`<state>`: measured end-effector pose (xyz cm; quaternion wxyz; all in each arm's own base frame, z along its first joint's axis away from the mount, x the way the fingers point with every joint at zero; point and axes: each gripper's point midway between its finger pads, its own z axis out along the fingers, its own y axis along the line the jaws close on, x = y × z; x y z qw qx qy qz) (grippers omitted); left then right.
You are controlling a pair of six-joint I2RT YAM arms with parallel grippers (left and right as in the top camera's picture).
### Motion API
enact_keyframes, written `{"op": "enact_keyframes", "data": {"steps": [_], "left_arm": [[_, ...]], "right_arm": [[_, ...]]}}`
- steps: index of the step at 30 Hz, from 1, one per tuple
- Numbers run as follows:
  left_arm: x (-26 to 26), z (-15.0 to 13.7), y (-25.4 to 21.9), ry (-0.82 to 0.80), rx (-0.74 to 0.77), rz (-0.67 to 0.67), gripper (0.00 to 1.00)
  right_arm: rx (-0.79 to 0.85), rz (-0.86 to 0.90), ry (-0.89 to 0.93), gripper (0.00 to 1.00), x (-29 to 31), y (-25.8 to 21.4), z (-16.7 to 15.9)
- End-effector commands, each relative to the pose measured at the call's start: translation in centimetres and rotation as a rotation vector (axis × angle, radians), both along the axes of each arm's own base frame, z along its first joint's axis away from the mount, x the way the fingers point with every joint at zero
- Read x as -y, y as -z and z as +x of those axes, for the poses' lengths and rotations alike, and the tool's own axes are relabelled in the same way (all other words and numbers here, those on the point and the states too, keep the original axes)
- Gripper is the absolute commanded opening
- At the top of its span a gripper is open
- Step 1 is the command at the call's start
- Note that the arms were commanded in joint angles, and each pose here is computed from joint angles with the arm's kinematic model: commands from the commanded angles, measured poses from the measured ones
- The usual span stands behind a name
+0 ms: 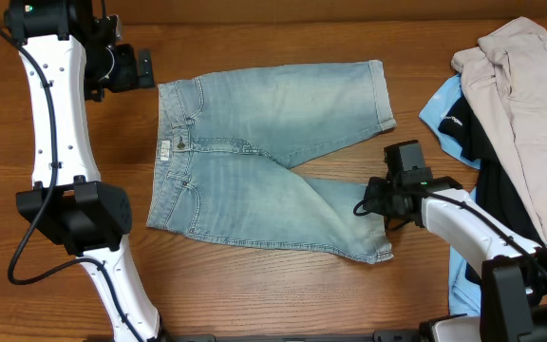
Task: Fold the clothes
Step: 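Pull the leg hem further right to straighten the shorts flat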
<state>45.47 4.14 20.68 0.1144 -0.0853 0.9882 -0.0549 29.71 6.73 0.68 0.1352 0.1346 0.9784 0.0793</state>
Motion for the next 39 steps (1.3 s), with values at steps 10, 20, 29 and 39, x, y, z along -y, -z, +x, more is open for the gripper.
{"op": "enact_keyframes", "data": {"steps": [10,20,29,39], "left_arm": [[2.0,0.0,-0.1,0.032,-0.002,-0.014,1.00],[4.7,-0.6,1.0,0.086,-0.049,-0.019,1.00],[9.6,-4.5,8.7,0.122,-0.304,-0.029,0.99],[13.1,-5.8,15.8,0.152,-0.345,-0.059,0.97]], "right_arm": [[0.294,0.046,0.115,0.04,4.2,-6.3,8.8],[0.255,0.126,0.104,1.00,3.3,-6.3,8.2],[0.206,0.236,0.082,1.00,2.3,-6.7,7.3],[0.141,0.231,0.084,1.00,2.3,-5.9,5.9]]}}
